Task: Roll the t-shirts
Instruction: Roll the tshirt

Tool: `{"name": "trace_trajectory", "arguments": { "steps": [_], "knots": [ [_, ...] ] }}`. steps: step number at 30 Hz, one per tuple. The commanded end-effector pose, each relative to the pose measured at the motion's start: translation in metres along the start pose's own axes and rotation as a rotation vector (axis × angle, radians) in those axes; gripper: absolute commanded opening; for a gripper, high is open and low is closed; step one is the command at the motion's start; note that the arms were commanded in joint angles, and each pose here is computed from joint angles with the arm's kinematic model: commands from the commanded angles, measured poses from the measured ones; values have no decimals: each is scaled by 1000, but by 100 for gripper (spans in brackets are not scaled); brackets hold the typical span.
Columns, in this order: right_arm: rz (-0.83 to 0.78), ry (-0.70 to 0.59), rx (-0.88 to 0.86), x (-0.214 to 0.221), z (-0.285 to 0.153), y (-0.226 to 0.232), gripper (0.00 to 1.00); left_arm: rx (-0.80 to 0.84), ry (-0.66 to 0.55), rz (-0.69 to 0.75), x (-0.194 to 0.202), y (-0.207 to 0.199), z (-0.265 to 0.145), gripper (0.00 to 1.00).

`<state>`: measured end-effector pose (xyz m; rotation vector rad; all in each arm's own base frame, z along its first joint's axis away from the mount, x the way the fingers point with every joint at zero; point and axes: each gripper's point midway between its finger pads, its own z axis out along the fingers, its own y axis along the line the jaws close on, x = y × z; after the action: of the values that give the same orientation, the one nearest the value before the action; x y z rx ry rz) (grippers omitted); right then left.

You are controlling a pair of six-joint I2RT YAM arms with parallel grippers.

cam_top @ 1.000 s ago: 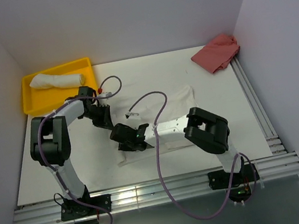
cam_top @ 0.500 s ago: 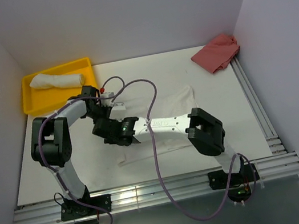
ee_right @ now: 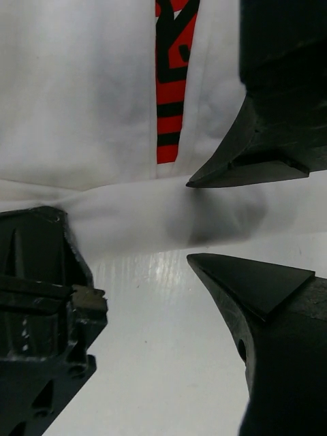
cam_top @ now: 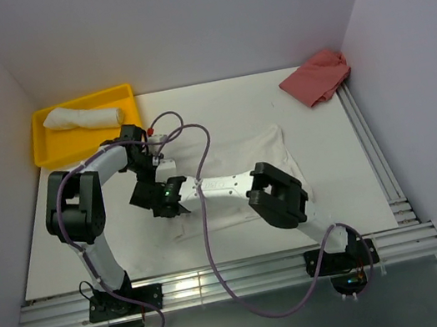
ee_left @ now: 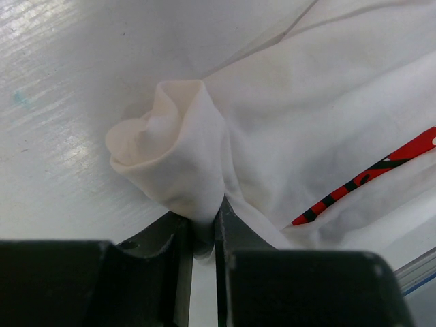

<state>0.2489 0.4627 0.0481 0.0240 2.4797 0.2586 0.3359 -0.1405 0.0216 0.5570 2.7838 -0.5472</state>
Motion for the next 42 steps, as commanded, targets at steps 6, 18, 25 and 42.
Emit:
{"name": "trace_trajectory", "arguments": {
  "steps": [6,18,25,42],
  "knots": [
    [-29,11,21,11,-2,4,52,-53,-55,32,-19,7,-2,18],
    [-56,69,68,34,6,-8,52,-52,-54,33,-20,6,-2,22],
    [-58,112,45,47,11,-8,13,-32,-66,64,-29,2,-8,36],
    [416,186,-493,21,-12,0,2,161,-177,77,-60,-8,-76,67]
  ]
}}
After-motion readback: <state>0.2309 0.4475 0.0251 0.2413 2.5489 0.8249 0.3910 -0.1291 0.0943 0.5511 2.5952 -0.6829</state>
